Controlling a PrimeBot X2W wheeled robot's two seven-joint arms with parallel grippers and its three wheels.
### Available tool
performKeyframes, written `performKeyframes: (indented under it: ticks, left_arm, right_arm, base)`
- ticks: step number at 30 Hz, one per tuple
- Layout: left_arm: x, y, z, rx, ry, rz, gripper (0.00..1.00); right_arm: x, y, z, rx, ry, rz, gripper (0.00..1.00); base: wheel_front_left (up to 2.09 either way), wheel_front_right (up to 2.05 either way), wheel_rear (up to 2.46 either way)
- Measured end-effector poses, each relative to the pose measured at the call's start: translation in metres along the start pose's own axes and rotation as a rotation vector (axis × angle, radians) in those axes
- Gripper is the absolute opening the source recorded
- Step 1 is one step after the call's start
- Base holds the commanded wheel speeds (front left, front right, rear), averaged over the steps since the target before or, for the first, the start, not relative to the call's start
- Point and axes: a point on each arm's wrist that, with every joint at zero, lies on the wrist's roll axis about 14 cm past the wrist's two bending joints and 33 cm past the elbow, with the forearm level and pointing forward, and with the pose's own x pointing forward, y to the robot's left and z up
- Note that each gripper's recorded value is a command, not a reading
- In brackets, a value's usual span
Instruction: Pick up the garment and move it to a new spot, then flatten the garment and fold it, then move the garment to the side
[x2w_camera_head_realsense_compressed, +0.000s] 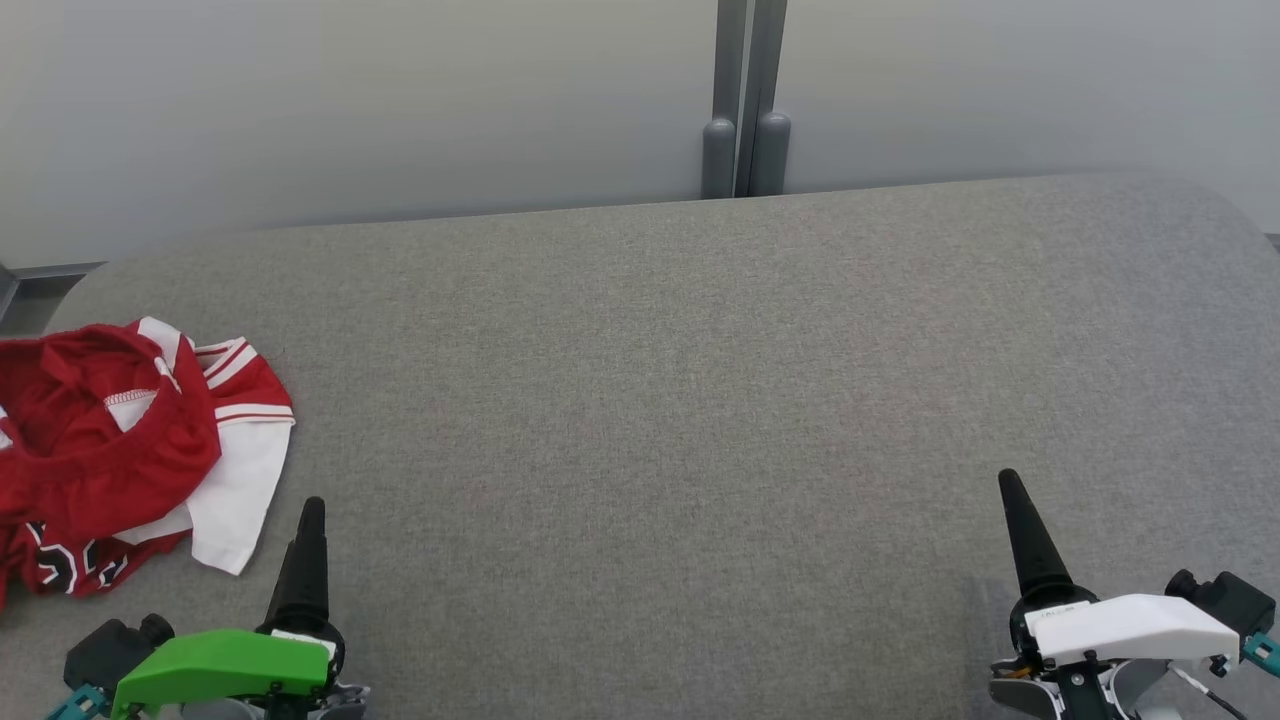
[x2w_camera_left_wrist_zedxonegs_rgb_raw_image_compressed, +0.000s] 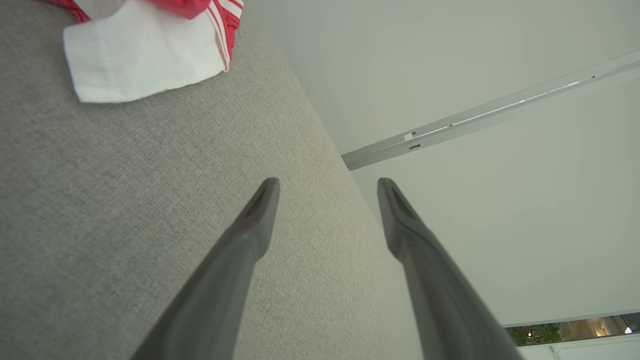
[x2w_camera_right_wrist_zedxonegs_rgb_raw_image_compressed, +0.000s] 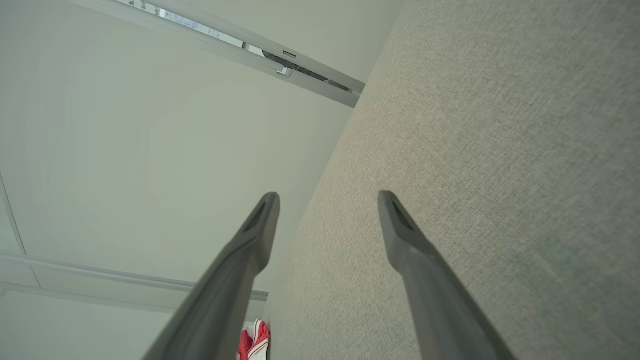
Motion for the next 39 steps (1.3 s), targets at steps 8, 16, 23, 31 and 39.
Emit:
performKeyframes:
  ticks: [8, 16, 23, 31, 39]
  left_arm:
    - [0.001, -0.003, -0.004, 0.186, 0.002, -0.002, 1.00]
    - [0.001, -0.001, -0.006, 0.366, 0.005, 0.006, 1.00]
    - [0.001, -0.001, -0.008, 0.480, 0.006, 0.003, 1.00]
    - [0.002, -0.002, -0.004, 0.595, -0.011, -0.003, 1.00]
    - [0.003, -0.001, 0.002, 0.709, -0.034, 0.002, 1.00]
  right_arm:
    - [0.005, 0.006, -0.006, -0.169, 0.027, 0.027, 1.00]
    - [0.009, 0.012, -0.011, -0.329, 0.053, 0.054, 1.00]
    - [0.010, 0.013, -0.014, -0.436, 0.068, 0.065, 1.00]
    - [0.014, 0.016, -0.023, -0.569, 0.104, 0.088, 1.00]
    - [0.018, 0.019, -0.026, -0.690, 0.114, 0.108, 1.00]
  base:
    - [0.00, 0.00, 0.00]
    - [0.00, 0.00, 0.00]
    - [0.00, 0.00, 0.00]
    - [0.00, 0.00, 0.00]
    - [0.00, 0.00, 0.00]
